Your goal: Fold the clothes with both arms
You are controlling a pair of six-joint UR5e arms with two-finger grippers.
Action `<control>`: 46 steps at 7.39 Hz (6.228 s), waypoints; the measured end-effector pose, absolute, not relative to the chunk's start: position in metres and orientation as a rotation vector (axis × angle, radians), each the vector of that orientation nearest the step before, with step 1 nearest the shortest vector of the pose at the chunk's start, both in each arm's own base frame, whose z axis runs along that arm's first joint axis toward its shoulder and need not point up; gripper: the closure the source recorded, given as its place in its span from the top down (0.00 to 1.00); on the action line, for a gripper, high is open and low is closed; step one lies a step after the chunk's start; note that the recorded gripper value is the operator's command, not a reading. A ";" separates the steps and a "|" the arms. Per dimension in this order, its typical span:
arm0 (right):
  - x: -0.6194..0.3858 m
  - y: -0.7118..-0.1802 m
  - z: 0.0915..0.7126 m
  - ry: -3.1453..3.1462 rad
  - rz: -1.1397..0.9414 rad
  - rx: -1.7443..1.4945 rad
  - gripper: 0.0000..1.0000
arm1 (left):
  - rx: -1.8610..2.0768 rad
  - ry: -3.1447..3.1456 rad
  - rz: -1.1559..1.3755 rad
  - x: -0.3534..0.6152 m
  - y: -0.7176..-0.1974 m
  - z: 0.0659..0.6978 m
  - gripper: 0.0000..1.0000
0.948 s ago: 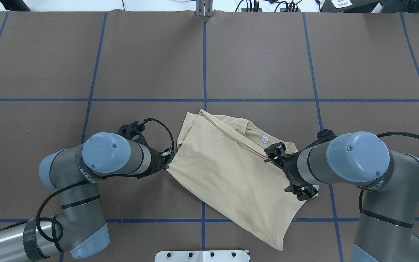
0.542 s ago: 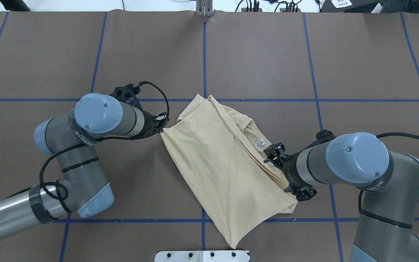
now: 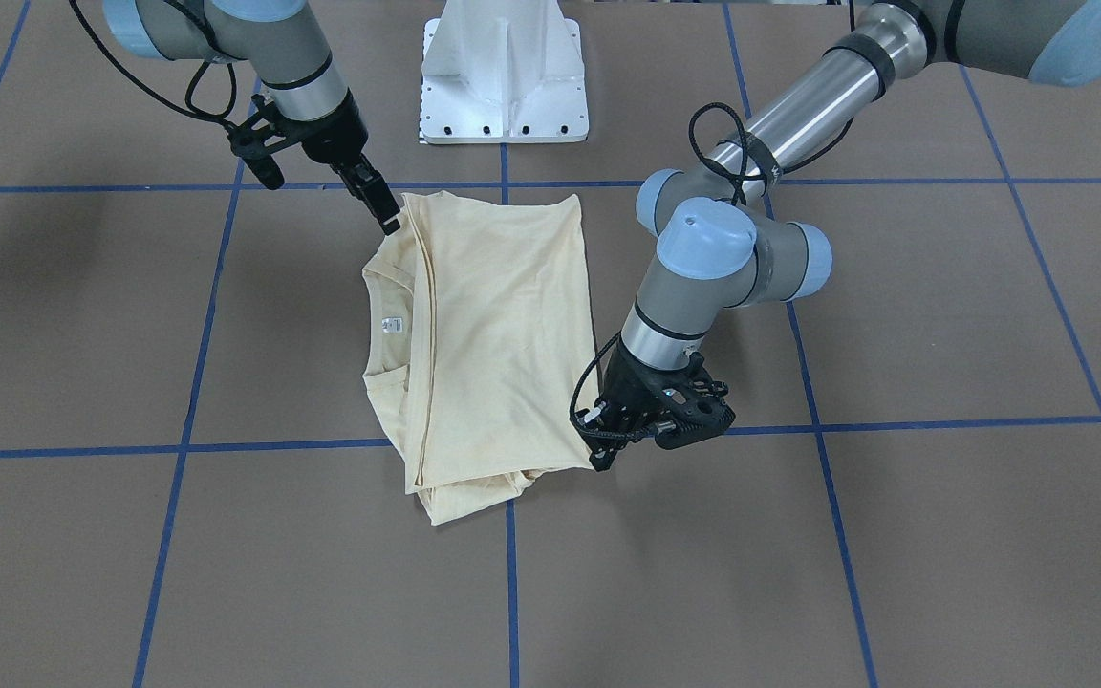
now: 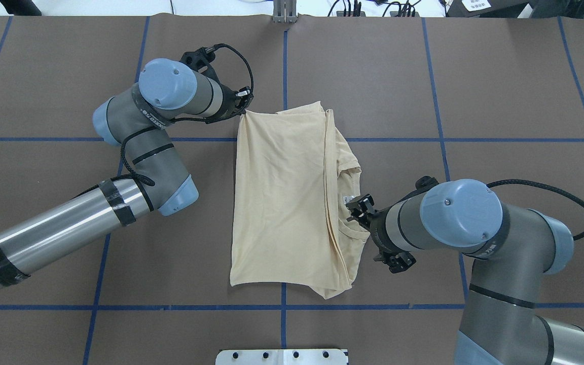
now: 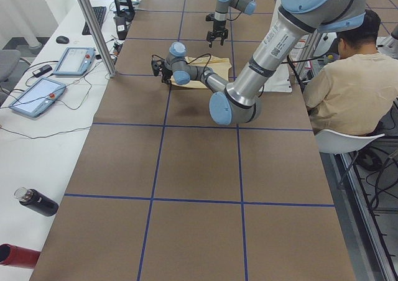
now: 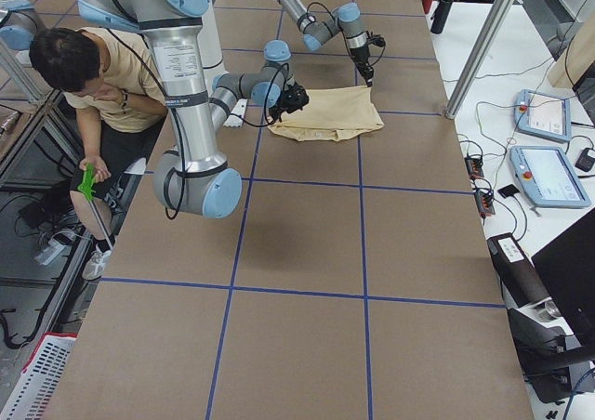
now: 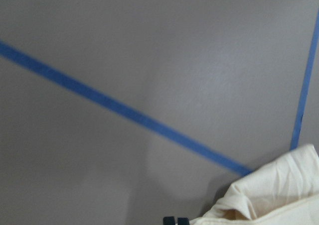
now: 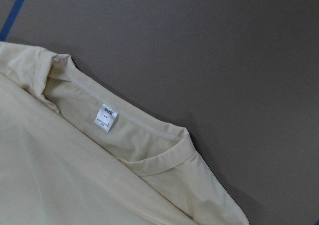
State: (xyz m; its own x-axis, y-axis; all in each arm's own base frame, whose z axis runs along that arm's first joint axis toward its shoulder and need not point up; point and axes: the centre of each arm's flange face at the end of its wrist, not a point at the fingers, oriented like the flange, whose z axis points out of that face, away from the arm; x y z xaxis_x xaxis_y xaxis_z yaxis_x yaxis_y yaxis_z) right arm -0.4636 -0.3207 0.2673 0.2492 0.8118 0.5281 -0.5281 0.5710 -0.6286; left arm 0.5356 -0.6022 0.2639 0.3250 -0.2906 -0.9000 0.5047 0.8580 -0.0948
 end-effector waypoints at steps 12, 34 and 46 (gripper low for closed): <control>-0.553 -0.250 0.297 -0.860 0.862 -0.186 0.94 | 0.223 1.161 -0.498 0.484 -0.569 0.260 0.46; -0.503 -0.229 0.299 -0.875 0.890 -0.247 0.00 | -0.134 1.201 -0.632 0.522 -0.284 0.276 0.48; -0.504 -0.228 0.301 -0.871 0.889 -0.247 0.00 | -0.251 1.173 -0.567 0.564 -0.210 0.273 0.42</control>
State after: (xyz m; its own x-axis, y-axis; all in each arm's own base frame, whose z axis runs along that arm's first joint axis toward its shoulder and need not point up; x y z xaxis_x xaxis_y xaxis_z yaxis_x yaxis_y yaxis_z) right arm -0.5044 -0.2284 0.3009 0.3240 0.7628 0.5597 -0.5748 0.6286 -0.5239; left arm 0.5643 -0.2102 0.2729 0.2686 -0.5414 -0.7967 0.2874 0.8345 -0.4701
